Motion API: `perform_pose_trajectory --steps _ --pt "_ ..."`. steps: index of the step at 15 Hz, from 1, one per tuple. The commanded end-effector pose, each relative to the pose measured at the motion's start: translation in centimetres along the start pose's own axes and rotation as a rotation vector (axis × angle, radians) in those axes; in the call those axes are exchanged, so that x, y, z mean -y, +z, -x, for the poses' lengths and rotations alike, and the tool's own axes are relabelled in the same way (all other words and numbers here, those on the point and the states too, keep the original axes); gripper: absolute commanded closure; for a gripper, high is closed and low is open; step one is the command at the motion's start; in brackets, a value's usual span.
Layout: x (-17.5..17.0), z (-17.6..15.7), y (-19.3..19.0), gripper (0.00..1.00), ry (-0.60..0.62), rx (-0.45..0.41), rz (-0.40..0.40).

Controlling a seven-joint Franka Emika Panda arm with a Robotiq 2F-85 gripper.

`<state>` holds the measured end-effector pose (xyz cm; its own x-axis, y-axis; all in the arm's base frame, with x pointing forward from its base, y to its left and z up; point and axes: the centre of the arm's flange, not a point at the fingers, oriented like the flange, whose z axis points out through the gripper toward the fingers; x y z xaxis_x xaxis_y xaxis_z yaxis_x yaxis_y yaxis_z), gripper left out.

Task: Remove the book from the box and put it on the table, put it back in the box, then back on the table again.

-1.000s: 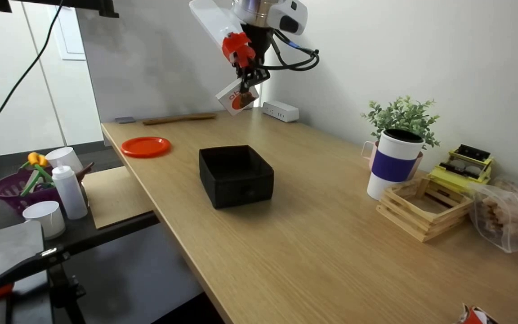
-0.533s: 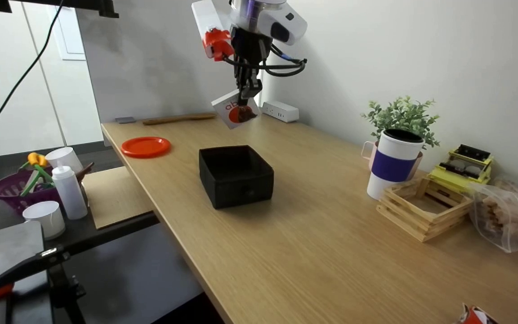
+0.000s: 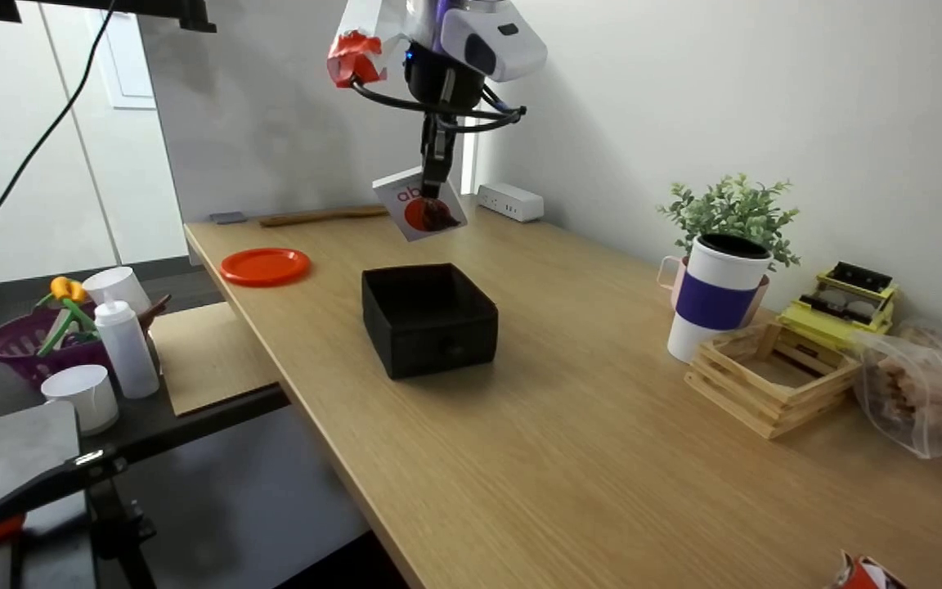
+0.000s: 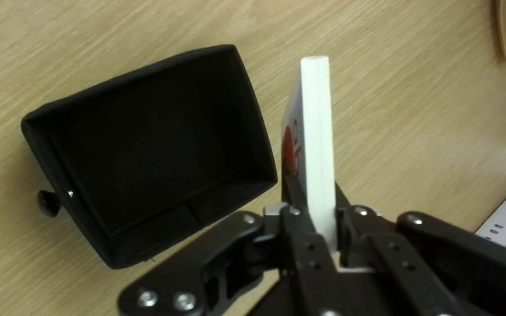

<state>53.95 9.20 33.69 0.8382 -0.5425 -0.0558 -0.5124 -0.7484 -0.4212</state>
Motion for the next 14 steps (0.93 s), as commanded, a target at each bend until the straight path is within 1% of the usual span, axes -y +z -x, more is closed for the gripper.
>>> perform_pose_trajectory --steps 1,4,8,10,14 --pt "-1.2 1.8 -0.9 0.96 0.089 0.027 0.012" --pt "-2.6 2.1 -0.8 0.96 0.169 0.049 0.029" --pt "-4.1 2.2 -0.7 0.96 0.235 0.095 0.05" --pt "-4.5 2.2 -0.6 0.96 0.253 0.126 0.056" --pt "-5.2 1.1 0.1 0.96 0.281 0.223 0.068"
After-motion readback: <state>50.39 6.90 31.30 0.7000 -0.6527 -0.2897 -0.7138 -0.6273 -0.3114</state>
